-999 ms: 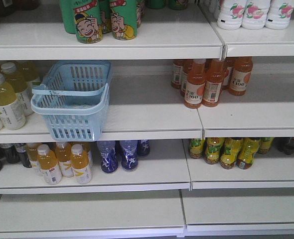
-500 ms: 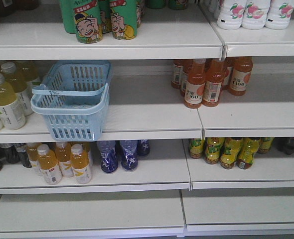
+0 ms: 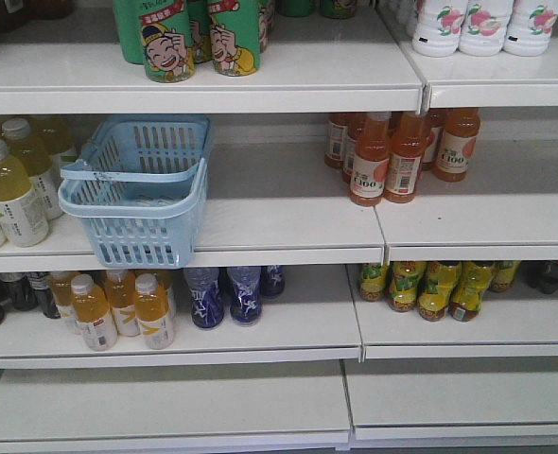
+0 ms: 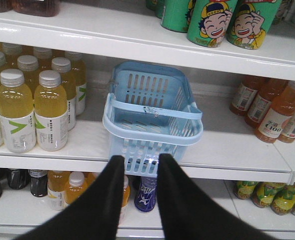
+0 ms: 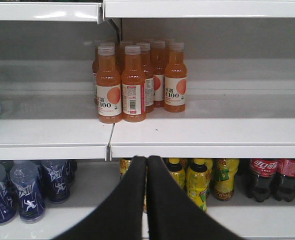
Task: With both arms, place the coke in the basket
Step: 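Move the left gripper toward the light-blue basket handle, then close the left gripper on the light-blue basket handle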
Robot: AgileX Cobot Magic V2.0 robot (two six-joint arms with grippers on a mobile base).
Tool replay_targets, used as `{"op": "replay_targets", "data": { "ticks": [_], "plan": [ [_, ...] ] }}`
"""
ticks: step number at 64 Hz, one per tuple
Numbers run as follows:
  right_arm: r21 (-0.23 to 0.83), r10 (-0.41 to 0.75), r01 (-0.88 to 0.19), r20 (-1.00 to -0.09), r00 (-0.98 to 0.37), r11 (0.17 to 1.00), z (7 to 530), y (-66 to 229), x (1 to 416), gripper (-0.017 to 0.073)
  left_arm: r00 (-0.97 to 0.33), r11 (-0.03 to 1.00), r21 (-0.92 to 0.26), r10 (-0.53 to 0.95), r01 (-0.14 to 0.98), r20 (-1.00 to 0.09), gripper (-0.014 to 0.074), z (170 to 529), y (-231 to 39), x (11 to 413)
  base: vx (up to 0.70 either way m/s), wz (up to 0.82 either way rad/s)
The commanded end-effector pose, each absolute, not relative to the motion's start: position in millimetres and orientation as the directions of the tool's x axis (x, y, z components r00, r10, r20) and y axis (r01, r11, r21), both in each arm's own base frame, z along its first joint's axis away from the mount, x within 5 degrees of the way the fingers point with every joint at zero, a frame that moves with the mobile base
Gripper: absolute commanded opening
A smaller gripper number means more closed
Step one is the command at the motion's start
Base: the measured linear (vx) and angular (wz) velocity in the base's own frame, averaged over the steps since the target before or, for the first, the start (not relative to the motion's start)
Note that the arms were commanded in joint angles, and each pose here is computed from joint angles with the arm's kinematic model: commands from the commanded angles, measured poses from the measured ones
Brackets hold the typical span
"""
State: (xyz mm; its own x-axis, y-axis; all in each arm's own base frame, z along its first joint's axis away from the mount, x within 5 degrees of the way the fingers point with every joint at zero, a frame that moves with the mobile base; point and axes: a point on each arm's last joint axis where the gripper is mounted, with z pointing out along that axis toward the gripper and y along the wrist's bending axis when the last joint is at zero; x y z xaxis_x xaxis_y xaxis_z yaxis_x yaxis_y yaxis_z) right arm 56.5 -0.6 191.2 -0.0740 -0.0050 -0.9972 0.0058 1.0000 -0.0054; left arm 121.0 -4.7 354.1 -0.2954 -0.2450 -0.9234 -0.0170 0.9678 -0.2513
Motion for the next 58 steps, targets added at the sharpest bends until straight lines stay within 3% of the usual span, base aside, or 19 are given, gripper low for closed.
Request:
{"op": "replay_targets", "data": {
  "ticks": [1,11,19,26,33,37,46,52,58],
  "plan": [
    [-0.02,-0.02,0.004,-1.0,0.01,1.0,195,0,56,-0.0009,-0.197,0.965,-0.263,-0.257,0.003,-0.946,0.0351,371,-4,122,0.0,0.0],
    [-0.02,-0.02,0.004,-1.0,0.01,1.0,195,0,56,-0.0009,-0.201,0.98,-0.199,-0.191,0.016,-0.961,0.0554,371,-5,122,0.0,0.0],
    [-0.02,-0.02,0.004,-1.0,0.01,1.0,195,0,56,-0.0009,-0.199,0.984,-0.174,-0.166,0.024,-0.966,0.0628,371,-5,122,0.0,0.0],
    [-0.02,-0.02,0.004,-1.0,0.01,1.0,195,0,56,-0.0009,-0.207,0.958,-0.283,-0.27,0.037,-0.941,0.0622,371,-8,128,0.0,0.0],
    [-0.02,-0.02,0.004,-1.0,0.01,1.0,195,0,56,-0.0009,-0.254,0.877,-0.478,-0.453,0.043,-0.854,0.0593,366,-14,144,0.0,0.0],
    [-0.02,-0.02,0.004,-1.0,0.01,1.0,195,0,56,-0.0009,-0.285,0.791,-0.611,-0.579,0.032,-0.764,0.0573,363,-17,154,0.0,0.0],
    [-0.02,-0.02,0.004,-1.0,0.009,1.0,195,0,56,-0.0009,-0.34,0.467,-0.882,-0.841,-0.062,-0.421,0.054,352,-23,186,0.0,0.0],
    [-0.02,-0.02,0.004,-1.0,0.009,1.0,195,0,56,-0.0009,-0.328,0.272,-0.953,-0.92,-0.134,-0.216,0.0528,343,-24,204,0.0,0.0],
    [-0.02,-0.02,0.004,-1.0,0.009,1.0,195,0,56,-0.0009,-0.287,0.145,-0.97,-0.954,-0.196,-0.085,0.0522,334,-22,220,0.0,0.0]
  ]
}}
